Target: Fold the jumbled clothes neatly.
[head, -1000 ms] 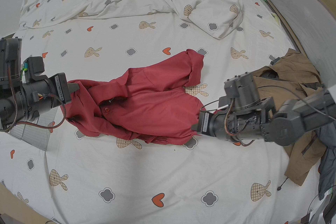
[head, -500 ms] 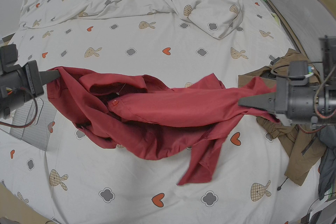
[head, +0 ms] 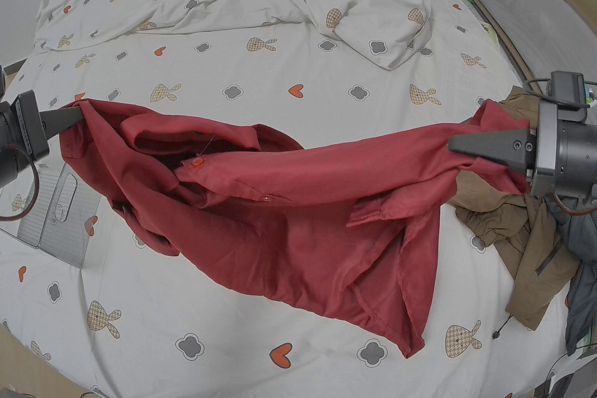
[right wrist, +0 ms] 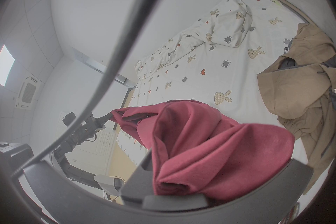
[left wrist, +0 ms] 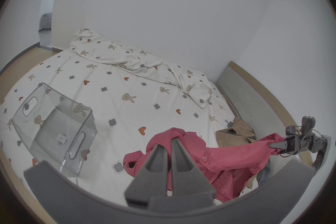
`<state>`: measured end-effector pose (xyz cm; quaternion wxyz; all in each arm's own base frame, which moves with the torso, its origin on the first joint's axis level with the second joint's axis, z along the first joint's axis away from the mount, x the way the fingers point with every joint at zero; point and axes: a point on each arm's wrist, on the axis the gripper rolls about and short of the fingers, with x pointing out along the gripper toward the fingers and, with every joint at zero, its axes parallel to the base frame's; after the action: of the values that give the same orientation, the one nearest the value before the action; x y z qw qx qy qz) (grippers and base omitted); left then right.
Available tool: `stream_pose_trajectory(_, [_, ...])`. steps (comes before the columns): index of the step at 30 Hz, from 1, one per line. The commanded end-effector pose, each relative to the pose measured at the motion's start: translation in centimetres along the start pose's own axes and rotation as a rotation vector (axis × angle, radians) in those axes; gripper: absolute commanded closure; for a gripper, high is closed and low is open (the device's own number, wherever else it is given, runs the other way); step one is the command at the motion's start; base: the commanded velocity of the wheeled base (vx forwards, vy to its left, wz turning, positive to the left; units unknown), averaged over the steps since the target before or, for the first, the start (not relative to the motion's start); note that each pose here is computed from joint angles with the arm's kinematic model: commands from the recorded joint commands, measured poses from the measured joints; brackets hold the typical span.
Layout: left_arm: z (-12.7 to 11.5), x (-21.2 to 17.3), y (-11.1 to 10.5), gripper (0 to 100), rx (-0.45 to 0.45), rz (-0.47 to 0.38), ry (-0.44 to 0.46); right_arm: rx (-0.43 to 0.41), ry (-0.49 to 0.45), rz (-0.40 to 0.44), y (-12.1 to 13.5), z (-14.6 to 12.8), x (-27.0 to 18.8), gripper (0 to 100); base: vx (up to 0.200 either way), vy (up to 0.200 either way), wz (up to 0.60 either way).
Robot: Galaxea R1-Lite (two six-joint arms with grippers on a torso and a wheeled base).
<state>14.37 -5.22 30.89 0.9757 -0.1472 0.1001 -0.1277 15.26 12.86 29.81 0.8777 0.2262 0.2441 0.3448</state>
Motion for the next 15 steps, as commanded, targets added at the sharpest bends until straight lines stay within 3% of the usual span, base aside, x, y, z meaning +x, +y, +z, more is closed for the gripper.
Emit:
stream_pose_trajectory(1, [0.4, -1.0, 0.1, 100, 0.0, 0.039, -0.042, -0.009, 0.025, -0.002, 0.4, 0.8, 2.7, 100, 0.0, 0.0, 0.0])
stream_pose_trajectory(4, [0.3, -1.6, 0.2, 100, 0.0, 0.07, -0.041, -0.015, 0.041, 0.015, 0.8, 0.4, 2.8, 100, 0.0, 0.0, 0.0])
stream_pose_trajectory(10, [-0.5, -2.1, 0.6, 100, 0.014, 0.129, 0.055, -0.012, 0.069, -0.005, 0.2, -0.3, 3.1, 100, 0.0, 0.0, 0.0])
stream_pose_trajectory(15, [-1.4, -0.1, 0.8, 100, 0.019, 0.154, 0.12, 0.015, 0.121, -0.129, -3.0, -0.4, 7.2, 100, 0.0, 0.0, 0.0])
